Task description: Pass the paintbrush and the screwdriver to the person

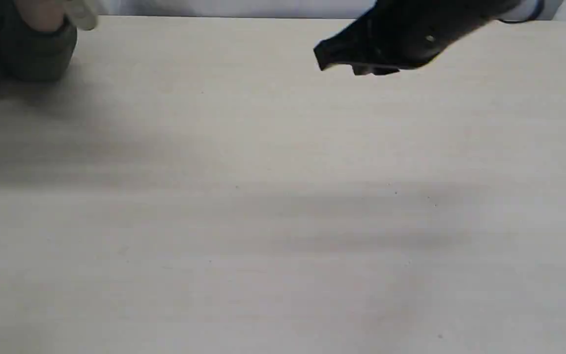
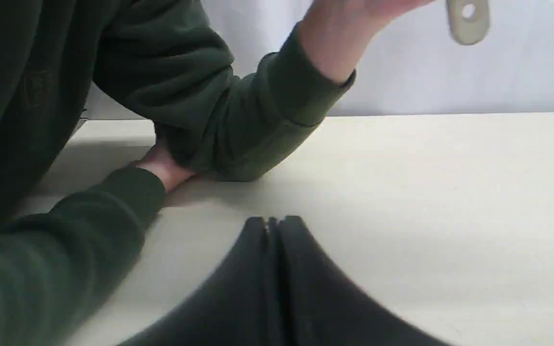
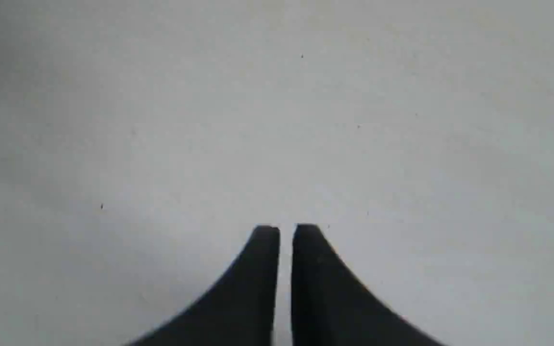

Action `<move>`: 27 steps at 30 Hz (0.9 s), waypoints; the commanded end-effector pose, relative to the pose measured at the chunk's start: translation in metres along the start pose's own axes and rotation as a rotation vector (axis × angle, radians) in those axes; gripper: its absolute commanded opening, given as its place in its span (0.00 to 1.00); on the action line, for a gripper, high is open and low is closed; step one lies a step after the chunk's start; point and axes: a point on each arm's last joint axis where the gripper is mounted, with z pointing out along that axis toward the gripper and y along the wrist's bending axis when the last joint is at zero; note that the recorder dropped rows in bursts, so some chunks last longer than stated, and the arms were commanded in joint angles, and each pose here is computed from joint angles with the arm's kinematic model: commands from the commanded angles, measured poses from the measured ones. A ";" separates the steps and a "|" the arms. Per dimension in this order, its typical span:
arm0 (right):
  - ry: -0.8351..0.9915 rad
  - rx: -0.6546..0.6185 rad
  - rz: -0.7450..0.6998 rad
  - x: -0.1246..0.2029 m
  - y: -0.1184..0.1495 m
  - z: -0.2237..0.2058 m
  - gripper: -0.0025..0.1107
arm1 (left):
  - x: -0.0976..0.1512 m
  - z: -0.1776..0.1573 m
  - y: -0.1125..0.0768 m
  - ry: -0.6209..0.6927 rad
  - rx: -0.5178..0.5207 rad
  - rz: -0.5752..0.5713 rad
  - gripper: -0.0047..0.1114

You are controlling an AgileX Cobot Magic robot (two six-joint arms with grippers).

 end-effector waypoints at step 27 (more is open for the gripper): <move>-0.652 -0.163 0.252 0.222 -0.016 -0.105 0.06 | 0.000 0.000 0.000 -0.006 0.003 -0.004 0.04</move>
